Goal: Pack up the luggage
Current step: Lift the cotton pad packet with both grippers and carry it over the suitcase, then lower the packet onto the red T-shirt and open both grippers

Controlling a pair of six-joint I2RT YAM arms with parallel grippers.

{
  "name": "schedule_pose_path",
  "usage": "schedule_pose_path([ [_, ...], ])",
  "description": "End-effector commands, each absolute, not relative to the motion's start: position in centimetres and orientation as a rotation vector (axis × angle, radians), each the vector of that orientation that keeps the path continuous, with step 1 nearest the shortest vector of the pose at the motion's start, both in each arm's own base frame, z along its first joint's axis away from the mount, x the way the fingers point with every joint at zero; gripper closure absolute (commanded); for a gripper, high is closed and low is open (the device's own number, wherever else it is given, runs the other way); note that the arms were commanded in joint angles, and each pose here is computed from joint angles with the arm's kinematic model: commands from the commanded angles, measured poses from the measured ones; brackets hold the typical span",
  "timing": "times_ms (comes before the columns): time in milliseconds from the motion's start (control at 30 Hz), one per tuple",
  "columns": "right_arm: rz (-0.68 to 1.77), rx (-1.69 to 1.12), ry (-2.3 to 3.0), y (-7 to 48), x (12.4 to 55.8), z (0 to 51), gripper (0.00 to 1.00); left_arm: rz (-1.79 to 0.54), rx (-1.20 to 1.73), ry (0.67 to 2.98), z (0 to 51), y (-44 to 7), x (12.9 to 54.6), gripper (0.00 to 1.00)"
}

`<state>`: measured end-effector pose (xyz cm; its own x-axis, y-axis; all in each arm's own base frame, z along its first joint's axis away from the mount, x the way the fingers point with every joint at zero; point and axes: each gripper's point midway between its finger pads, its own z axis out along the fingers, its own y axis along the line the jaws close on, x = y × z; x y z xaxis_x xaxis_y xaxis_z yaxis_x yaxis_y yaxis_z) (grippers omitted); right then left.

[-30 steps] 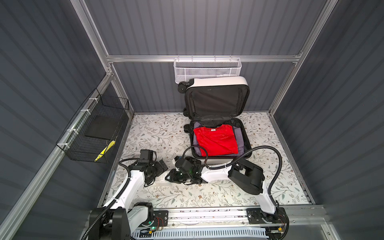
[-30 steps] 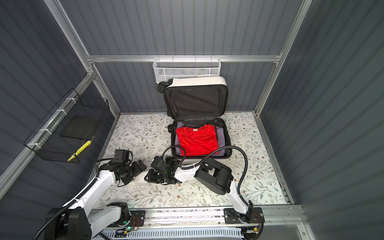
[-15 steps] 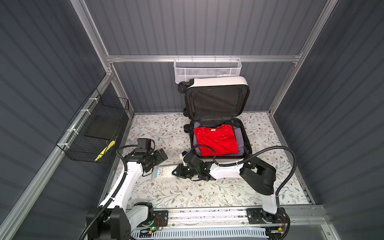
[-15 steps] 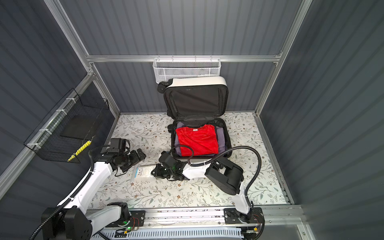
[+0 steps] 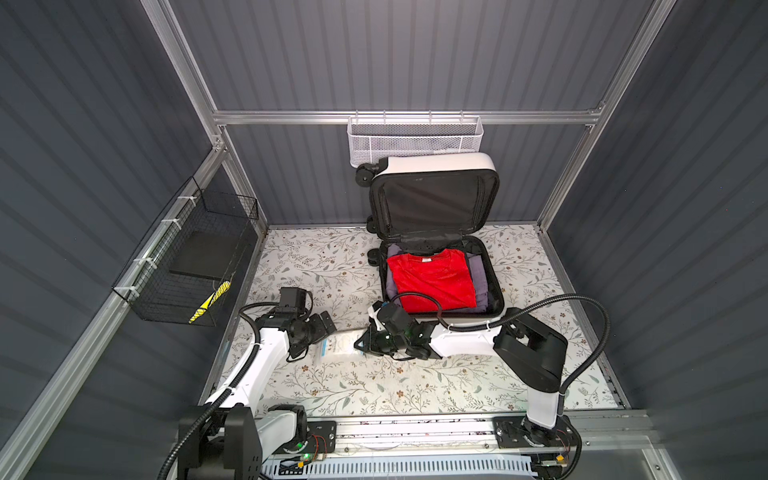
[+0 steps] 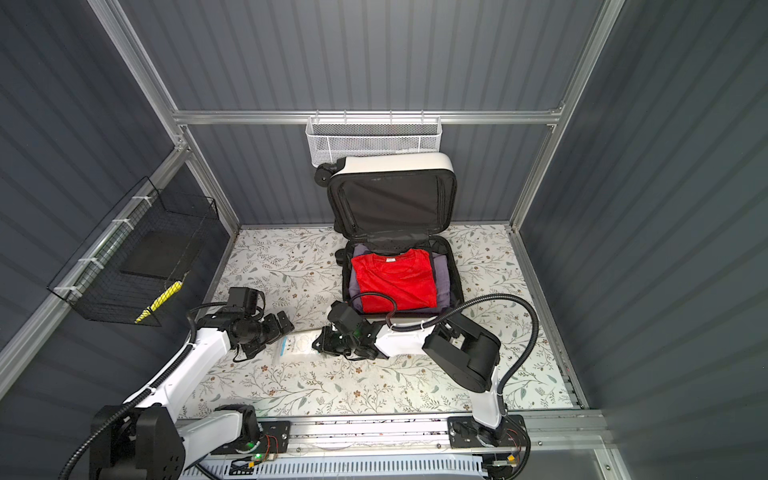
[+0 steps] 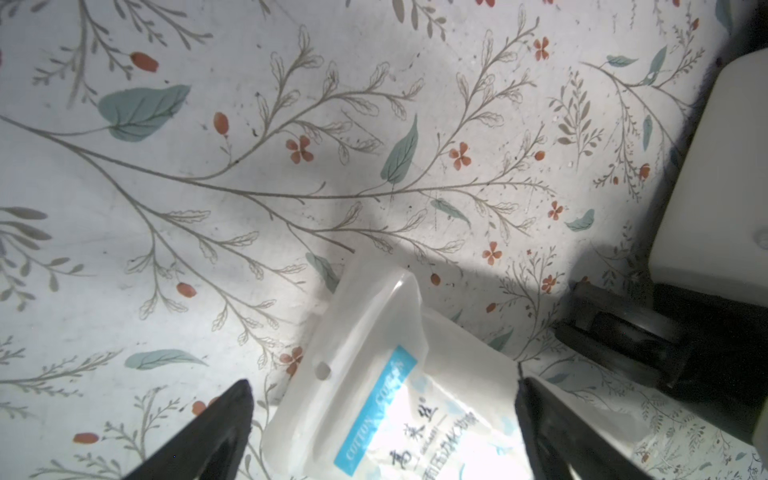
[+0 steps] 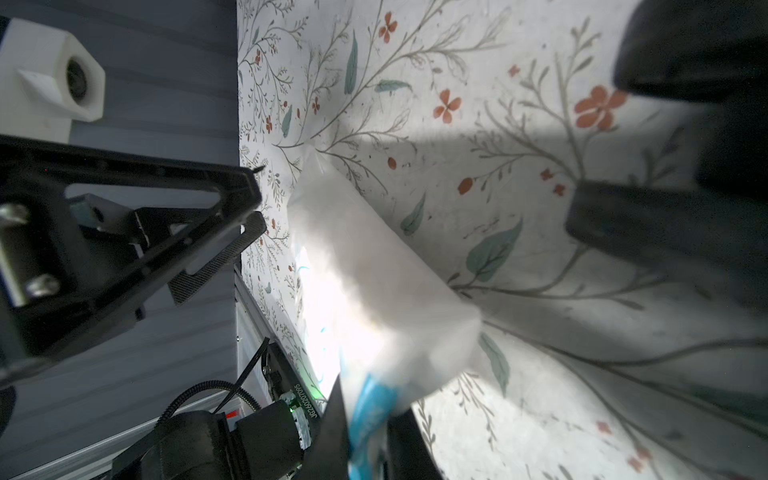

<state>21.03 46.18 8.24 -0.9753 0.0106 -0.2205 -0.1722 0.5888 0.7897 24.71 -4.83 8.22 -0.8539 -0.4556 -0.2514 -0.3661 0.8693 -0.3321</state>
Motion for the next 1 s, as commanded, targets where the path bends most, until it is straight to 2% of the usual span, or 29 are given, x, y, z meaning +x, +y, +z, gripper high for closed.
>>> schedule_pose_path([
  [0, 1.34, -0.138, 2.563, 45.2, 22.0, 10.8, 0.9, -0.416, -0.617, 2.651, 9.9, -4.7, 25.1, 0.0],
  [167, 1.366, -0.126, 2.505, 44.1, 22.9, 13.4, 0.9, -0.531, -0.577, 2.539, 13.9, -5.7, 26.4, 0.0],
  [433, 1.41, -0.114, 2.418, 42.3, 24.5, 17.7, 0.9, -0.902, -0.518, 2.362, 19.4, -9.6, 28.4, 0.0],
  [600, 1.436, -0.084, 2.376, 41.3, 25.6, 19.3, 0.91, -1.057, -0.512, 2.311, 20.5, -11.2, 29.0, 0.01],
  [700, 1.481, -0.106, 2.373, 41.1, 25.3, 20.1, 0.91, -1.143, -0.526, 2.261, 21.1, -11.8, 29.5, 0.07],
  [867, 1.498, -0.107, 2.365, 40.4, 25.7, 20.7, 0.91, -1.212, -0.499, 2.211, 22.8, -13.1, 30.2, 0.24],
  [967, 1.495, -0.114, 2.361, 39.8, 26.1, 21.1, 0.91, -1.207, -0.443, 2.224, 23.3, -14.9, 30.4, 0.31],
])
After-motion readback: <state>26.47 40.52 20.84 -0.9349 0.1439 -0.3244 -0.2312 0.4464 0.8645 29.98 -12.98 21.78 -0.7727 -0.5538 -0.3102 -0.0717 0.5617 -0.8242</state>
